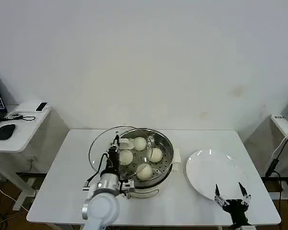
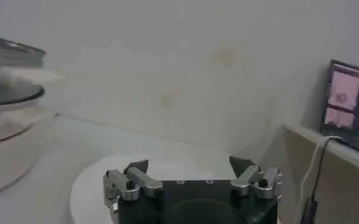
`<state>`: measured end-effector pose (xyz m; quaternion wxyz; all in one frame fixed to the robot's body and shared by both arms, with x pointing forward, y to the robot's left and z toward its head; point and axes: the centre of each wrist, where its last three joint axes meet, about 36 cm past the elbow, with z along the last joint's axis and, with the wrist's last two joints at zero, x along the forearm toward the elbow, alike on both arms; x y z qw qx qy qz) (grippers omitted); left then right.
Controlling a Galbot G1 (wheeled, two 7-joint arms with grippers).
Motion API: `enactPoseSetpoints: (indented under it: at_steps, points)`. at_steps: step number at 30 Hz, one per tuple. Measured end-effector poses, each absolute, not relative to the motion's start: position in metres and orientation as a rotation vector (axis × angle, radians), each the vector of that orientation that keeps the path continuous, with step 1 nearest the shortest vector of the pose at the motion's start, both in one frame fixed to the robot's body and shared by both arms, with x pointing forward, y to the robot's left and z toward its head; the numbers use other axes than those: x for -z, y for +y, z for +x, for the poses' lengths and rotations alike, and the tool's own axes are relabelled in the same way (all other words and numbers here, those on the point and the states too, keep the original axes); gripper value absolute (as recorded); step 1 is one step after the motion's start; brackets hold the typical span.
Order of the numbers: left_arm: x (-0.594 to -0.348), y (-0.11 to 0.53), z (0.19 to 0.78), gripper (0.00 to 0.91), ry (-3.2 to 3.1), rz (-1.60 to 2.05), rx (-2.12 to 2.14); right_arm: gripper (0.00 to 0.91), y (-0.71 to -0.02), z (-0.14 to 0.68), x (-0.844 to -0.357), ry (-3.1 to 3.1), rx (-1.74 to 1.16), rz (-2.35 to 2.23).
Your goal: Take steamed baozi put them in steamer then cover it.
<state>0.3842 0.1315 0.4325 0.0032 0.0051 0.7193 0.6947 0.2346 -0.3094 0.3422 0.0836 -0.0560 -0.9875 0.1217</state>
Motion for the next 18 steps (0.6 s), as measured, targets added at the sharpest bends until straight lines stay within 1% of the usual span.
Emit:
enactPoseSetpoints:
  at_steps: [18]
  points:
    - [-0.433, 0.092, 0.392, 0.0, 2.261, 0.06, -2.138, 0.907, -0.294, 0.232, -0.33, -2.927, -0.376, -0.128]
